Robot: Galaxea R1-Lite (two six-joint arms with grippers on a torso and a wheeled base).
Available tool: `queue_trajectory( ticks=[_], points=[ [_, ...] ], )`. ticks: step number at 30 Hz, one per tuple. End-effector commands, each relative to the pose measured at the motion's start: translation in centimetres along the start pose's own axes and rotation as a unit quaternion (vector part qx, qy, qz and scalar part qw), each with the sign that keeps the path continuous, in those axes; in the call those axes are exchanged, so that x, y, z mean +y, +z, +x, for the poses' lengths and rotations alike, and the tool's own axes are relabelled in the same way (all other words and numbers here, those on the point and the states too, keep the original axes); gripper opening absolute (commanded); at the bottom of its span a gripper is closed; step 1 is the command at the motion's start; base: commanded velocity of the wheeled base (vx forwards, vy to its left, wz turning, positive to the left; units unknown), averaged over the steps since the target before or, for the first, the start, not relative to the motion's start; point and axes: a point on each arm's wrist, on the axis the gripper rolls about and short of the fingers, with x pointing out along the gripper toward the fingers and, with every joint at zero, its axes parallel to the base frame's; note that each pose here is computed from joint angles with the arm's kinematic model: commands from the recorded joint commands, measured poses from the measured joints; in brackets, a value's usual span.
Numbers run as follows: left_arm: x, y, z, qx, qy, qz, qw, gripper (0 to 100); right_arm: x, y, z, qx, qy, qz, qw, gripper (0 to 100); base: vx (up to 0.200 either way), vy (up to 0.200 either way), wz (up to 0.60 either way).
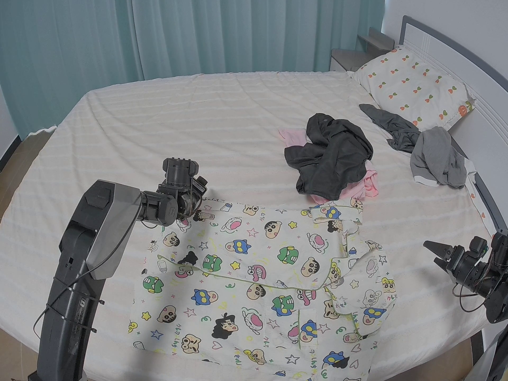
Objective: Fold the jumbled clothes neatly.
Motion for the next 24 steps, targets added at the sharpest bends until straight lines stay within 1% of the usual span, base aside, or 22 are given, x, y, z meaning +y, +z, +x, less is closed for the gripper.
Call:
queue_trajectory(
  ticks=[1,6,7,11,14,17,23,24],
  points=[
    [1.1,-0.5,0.8,0.006,0.015,0.007,0.9998,100,0.1,0.1,0.0,-0.005,0.004,-0.004,1.0,100,0.0,0.0,0.0],
    [1.1,0.2,0.7,0.002,0.017,0.011,0.9998,100,0.2,0.2,-0.2,-0.008,0.005,-0.006,0.9999,100,0.0,0.0,0.0],
    [0.5,1.1,0.1,-0.005,0.009,0.007,0.9999,100,0.3,0.1,-0.3,-0.008,0.005,-0.006,0.9999,100,0.0,0.0,0.0],
    [-1.7,3.8,-2.1,-0.027,-0.02,-0.002,0.9994,100,0.5,0.1,-0.6,-0.008,0.008,-0.007,0.9999,100,0.0,0.0,0.0],
    [-3.0,5.4,-3.5,-0.038,-0.039,-0.004,0.9985,100,0.7,0.1,-0.8,-0.01,0.011,-0.009,0.9999,100,0.0,0.0,0.0],
    [-3.2,6.3,-3.9,-0.04,-0.045,0.001,0.9982,100,0.8,0.1,-0.9,-0.012,0.011,-0.01,0.9998,100,0.0,0.0,0.0],
    [-2.8,7.1,-3.9,-0.045,-0.039,0.01,0.9982,100,1.0,0.4,-1.2,-0.021,0.014,-0.014,0.9996,100,0.0,0.0,0.0],
    [-2.8,7.5,-4.2,-0.043,-0.033,0.01,0.9985,100,1.0,0.4,-1.2,-0.023,0.014,-0.015,0.9995,100,0.0,0.0,0.0]
  ],
)
